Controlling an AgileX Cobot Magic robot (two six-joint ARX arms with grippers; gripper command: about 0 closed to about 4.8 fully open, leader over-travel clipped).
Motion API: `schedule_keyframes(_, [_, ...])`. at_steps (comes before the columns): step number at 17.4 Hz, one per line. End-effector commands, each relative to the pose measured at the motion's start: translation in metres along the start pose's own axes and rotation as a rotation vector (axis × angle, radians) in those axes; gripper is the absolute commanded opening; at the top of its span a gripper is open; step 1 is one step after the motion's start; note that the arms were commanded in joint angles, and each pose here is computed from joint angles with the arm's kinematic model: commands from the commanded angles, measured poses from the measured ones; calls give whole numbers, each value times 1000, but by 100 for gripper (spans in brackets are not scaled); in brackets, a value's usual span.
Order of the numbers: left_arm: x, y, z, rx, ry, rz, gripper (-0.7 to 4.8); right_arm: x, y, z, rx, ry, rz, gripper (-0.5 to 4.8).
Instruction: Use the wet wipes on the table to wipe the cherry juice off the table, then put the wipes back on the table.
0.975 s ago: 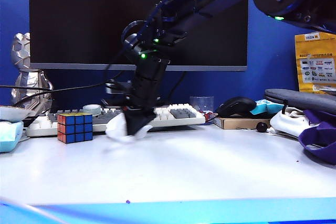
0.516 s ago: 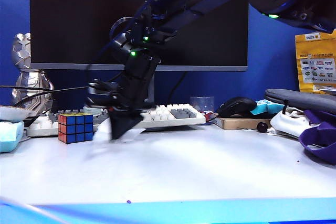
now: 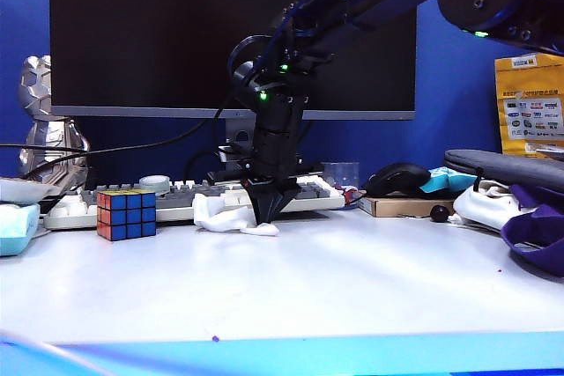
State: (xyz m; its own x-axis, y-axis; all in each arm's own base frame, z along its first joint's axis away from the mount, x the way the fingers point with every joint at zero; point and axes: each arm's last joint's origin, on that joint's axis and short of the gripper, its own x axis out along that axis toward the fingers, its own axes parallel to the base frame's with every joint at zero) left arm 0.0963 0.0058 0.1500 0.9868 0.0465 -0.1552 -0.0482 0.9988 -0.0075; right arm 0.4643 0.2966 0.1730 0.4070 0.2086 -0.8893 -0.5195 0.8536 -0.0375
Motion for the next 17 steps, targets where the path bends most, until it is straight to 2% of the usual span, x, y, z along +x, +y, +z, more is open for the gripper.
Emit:
schedule_keyframes(1, [0,0,-1,-4,8,-4,-2,7,18,-7,-77,48,173,-6])
schedule_keyframes(3, [0,0,-1,-4,8,-4,-2,4,36,-4,-139,14,166,11])
schedule_keyframes(5, [0,0,-1,-4,8,-4,-2,0,41,-1,-146,-12,167,135])
schedule_keyframes(7, [0,0,-1,-4,8,-4,-2,-3,41,1,-147,-33,162,136])
schedule_keyframes(10, [0,0,-1,-4,8,-4,-2,-10,39,6,-146,-64,124,176])
schedule_keyframes(14, [0,0,-1,-4,8,-4,-2,-39,38,23,-148,-175,126,176])
schedule_keyframes(17, [0,0,-1,-4,8,-4,-2,-41,38,25,-150,-195,167,176])
